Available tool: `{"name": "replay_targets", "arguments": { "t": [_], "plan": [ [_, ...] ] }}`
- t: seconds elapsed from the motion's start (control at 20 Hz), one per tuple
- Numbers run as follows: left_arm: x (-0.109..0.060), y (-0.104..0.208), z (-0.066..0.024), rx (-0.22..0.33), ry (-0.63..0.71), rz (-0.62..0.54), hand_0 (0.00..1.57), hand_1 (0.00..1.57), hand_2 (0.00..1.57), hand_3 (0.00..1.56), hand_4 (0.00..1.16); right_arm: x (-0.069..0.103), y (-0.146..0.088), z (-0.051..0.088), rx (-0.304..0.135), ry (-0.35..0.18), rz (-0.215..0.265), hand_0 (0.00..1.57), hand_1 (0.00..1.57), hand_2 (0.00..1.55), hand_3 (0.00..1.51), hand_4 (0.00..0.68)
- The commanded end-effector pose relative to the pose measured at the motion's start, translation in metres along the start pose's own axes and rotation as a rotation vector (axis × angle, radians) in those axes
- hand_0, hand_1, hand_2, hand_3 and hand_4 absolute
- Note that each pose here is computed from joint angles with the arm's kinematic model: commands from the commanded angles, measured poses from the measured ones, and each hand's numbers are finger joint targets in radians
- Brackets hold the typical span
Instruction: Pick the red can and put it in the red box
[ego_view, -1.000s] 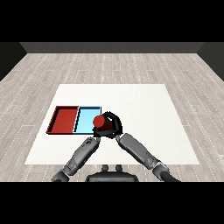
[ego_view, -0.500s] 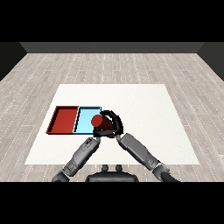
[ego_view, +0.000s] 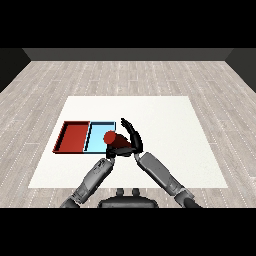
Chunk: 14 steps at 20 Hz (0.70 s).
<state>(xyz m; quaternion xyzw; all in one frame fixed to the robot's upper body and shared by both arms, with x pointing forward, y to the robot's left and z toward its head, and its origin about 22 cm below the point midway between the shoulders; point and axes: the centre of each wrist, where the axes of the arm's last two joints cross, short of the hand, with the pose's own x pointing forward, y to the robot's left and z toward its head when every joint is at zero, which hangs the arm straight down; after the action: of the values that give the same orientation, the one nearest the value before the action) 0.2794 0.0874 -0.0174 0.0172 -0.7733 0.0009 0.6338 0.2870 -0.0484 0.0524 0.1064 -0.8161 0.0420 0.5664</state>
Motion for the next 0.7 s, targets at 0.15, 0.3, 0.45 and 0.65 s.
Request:
{"name": "replay_targets", "arguments": {
  "t": [0.15,0.3,0.45,0.65],
  "plan": [
    [0.003,0.016,-0.0028,0.048,0.021,0.014,1.57,1.57,1.57,1.51,1.14,0.001,-0.028,-0.007,-0.096,-0.044,0.008,0.00,0.00,0.00,0.00,0.000],
    [-0.006,0.014,-0.0189,0.069,0.021,-0.004,1.57,1.57,1.57,1.49,1.14,0.031,-0.025,-0.010,-0.116,-0.093,-0.017,0.00,0.00,0.00,0.00,0.000],
    [-0.010,0.049,-0.0082,0.077,0.007,-0.028,1.57,1.57,1.57,1.48,1.13,0.041,-0.054,0.003,-0.119,-0.104,-0.035,0.00,0.00,0.00,0.00,0.000],
    [0.010,0.055,-0.0199,0.123,-0.012,-0.123,1.57,1.57,1.57,1.48,1.13,0.049,-0.110,0.034,-0.154,-0.152,0.003,0.00,0.00,0.00,0.00,0.000]
  ]
}}
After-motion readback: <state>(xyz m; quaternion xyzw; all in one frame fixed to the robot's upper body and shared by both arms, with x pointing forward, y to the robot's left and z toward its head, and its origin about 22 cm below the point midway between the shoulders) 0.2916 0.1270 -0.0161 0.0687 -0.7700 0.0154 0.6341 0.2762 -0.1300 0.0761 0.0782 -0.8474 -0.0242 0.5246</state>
